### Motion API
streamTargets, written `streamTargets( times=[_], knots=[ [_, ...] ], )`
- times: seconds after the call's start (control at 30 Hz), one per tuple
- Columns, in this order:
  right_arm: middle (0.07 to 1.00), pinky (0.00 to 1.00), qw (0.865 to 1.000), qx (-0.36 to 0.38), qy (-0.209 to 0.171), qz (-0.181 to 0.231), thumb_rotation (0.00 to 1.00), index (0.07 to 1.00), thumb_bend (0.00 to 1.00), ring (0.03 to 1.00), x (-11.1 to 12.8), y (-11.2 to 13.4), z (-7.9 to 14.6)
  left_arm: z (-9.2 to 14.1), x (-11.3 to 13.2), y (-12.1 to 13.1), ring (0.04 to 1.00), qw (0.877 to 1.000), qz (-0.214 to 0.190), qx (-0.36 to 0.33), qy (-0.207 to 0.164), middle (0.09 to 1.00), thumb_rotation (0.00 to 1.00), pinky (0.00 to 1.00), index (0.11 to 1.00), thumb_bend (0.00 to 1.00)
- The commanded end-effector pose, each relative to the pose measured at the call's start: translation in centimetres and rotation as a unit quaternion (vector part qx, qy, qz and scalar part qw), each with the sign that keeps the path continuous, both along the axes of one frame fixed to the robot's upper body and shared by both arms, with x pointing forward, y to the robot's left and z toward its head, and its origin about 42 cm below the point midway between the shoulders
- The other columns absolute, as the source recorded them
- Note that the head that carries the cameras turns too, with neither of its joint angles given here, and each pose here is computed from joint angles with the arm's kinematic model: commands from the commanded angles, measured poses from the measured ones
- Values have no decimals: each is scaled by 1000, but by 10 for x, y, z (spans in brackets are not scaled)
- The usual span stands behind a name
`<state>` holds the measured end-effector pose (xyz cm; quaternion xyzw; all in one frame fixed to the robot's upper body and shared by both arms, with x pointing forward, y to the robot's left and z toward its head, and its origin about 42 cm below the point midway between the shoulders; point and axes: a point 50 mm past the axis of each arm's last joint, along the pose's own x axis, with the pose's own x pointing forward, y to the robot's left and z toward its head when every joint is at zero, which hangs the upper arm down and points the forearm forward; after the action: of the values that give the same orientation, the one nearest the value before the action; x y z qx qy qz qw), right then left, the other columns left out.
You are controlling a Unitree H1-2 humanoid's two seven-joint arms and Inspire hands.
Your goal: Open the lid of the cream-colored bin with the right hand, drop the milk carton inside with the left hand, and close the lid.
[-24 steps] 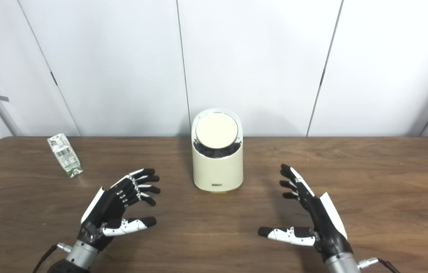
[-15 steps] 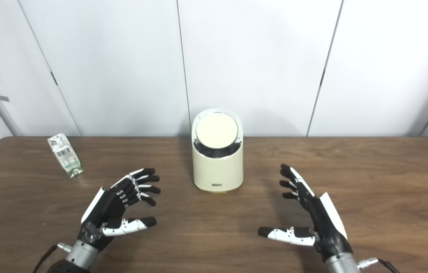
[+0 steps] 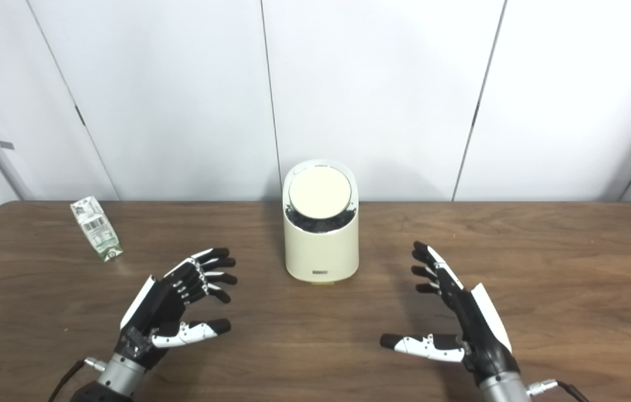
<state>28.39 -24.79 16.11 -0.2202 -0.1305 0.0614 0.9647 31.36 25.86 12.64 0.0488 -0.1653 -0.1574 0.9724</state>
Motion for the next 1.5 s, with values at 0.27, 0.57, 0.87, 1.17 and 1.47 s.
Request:
streamTargets(
  times=[0.27, 0.57, 0.87, 1.17, 1.47],
  knots=[
    [906, 762, 998, -2, -65, 5, 267, 905, 763, 856, 9, 9, 17, -25, -4, 3, 714, 1000, 5, -18, 13, 804, 50, 588, 847, 807],
    [904, 727, 994, -24, -105, 2, 284, 905, 750, 844, 30, 7, 47, -29, -2, 3, 732, 1000, 4, -12, 12, 809, 37, 607, 858, 792],
    [894, 744, 993, -30, -116, -11, 389, 932, 788, 844, 58, 8, 80, -28, -2, 2, 730, 1000, 1, -12, 13, 813, 39, 610, 856, 789],
    [906, 758, 989, -59, -131, -13, 413, 922, 799, 841, 77, 17, 118, -31, -2, 3, 731, 1000, 0, -7, 12, 813, 42, 606, 856, 784],
    [931, 754, 988, -88, -129, -4, 410, 937, 794, 872, 102, 35, 162, -32, -2, 3, 735, 1000, -3, -5, 14, 817, 36, 614, 858, 779]
  ],
)
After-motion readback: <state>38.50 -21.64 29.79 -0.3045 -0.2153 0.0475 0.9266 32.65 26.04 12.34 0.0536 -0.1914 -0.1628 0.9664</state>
